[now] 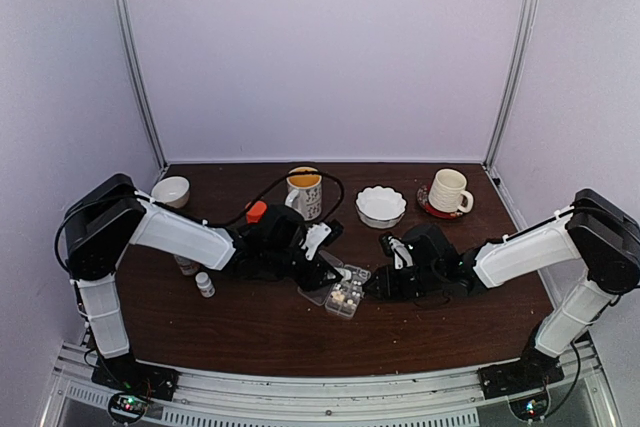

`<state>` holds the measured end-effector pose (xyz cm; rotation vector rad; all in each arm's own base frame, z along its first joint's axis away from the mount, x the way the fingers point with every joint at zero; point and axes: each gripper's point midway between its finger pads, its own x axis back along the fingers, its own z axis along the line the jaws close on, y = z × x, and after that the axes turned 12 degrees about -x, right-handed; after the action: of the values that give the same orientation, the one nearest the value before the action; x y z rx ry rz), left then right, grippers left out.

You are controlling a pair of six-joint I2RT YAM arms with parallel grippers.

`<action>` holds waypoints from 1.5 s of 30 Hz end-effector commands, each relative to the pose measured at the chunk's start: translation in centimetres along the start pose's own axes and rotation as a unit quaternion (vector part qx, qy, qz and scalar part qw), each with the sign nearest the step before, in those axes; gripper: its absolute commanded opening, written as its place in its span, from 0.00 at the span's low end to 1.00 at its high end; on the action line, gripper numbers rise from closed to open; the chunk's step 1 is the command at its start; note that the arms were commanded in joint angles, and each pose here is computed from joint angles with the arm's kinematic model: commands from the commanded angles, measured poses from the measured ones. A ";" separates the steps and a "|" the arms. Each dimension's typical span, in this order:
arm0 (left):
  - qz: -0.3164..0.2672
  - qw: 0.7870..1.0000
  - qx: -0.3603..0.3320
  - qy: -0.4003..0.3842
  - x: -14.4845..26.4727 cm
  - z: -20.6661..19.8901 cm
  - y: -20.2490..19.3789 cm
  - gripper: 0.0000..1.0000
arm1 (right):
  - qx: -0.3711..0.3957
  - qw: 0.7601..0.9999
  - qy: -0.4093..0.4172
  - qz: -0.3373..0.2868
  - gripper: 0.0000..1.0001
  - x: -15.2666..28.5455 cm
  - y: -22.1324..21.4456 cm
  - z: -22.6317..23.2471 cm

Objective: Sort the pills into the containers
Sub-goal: Pour the pill into the compartment of the pill container.

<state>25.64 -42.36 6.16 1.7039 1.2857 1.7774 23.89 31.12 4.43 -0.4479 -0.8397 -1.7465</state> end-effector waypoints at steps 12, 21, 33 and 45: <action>-0.039 0.999 0.006 -0.004 0.5 0.0 1.7 0.00 | 0.016 1.000 0.005 -0.012 0.30 0.6 1.0 1.3; -0.018 0.999 -0.012 0.031 1.0 0.6 1.6 0.00 | 0.015 1.000 0.003 -0.011 0.30 0.6 0.8 1.1; -0.030 0.999 0.011 0.011 1.1 0.9 1.4 0.00 | 0.027 0.999 -0.016 -0.017 0.31 1.3 1.1 0.7; -0.051 0.999 -0.002 -0.017 1.3 -0.6 2.6 0.00 | 0.054 0.995 -0.078 -0.029 0.33 2.4 2.2 -0.6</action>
<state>25.52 -41.57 5.80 1.7196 1.3190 1.7741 24.01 29.85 4.88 -0.4857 -0.9481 -1.7129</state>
